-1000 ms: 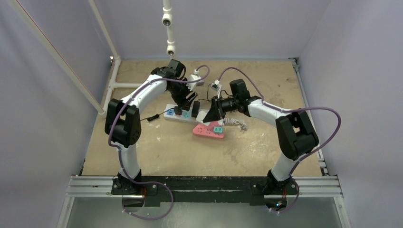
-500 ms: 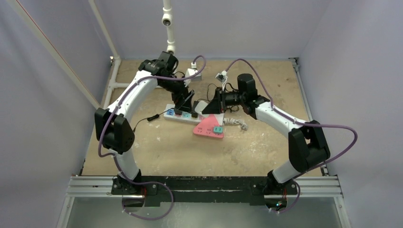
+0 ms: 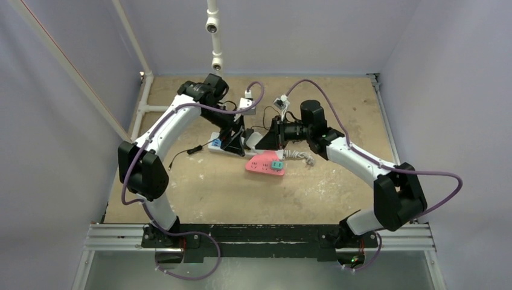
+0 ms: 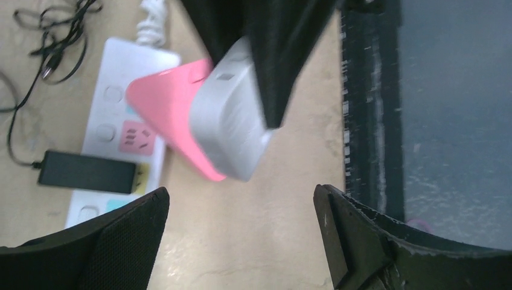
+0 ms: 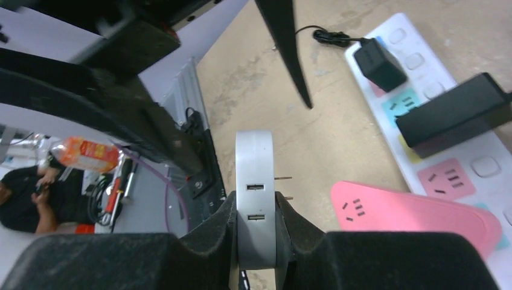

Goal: Insert the plug
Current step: Place the plug at the center of the board.

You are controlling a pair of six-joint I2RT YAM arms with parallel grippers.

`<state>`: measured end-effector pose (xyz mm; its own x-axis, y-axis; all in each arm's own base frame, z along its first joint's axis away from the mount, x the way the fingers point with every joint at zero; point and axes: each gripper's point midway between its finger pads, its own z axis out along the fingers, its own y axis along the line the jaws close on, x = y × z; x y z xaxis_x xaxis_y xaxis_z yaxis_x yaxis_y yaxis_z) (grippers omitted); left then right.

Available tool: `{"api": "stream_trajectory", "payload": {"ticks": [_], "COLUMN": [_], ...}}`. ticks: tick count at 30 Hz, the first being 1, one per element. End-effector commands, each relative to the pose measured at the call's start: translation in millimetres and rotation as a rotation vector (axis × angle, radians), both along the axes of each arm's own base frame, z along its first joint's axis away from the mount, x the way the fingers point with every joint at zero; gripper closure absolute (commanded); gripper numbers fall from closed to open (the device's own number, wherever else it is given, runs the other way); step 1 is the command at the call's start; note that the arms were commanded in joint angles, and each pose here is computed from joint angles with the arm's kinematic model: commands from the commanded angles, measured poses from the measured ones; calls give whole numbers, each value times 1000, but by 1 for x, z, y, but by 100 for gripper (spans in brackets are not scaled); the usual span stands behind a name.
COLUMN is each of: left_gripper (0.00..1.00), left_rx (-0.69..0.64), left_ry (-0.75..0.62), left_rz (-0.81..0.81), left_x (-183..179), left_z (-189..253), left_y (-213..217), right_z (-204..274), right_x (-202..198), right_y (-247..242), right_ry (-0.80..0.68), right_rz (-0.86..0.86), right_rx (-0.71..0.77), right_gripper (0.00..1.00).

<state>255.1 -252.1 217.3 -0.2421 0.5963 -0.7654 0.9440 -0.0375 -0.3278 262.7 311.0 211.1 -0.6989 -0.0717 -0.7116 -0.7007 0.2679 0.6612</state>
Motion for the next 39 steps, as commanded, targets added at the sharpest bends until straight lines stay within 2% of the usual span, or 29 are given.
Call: {"api": "stream_trajectory", "payload": {"ticks": [1, 4, 9, 13, 17, 22, 26, 28, 33, 35, 39], "left_gripper": [10, 11, 10, 9, 1, 1, 1, 1, 1, 1, 1], "left_rx": [111, 151, 54, 148, 295, 291, 273, 282, 314, 327, 347], "left_ry": [-206, -225, -161, -228, -297, -353, -314, -316, -367, -356, -345], "left_rz": [161, 204, 128, 150, 299, 589, 783, 842, 941, 951, 997], "left_x": [57, 72, 49, 50, 75, 116, 135, 139, 133, 126, 118], "left_z": [-24, -32, -18, -36, -58, -43, -35, -34, -41, -46, -61], "left_y": [5, 8, -9, 4, 29, 54, 92, 113, 143, 147, 155], "right_z": [4, -4, -7, -33, -59, -82, -106, -117, -148, -152, -157], "right_x": [6, 3, -9, 1, -5, -11, -24, -32, -56, -61, -62], "right_y": [-14, -18, -18, -45, -78, -115, -132, -141, -158, -161, -161], "right_ry": [-62, -45, -17, 13, 96, 200, 296, 346, 451, 465, 471], "right_rz": [-96, -109, -85, -280, -473, -693, -782, -829, -894, -904, -901], "right_rx": [-74, -94, -68, -205, -297, -367, -424, -439, -498, -498, -504], "right_gripper": [100, 99, 99, 100, 96, 93, 91, 87, 86, 81, 56]}}
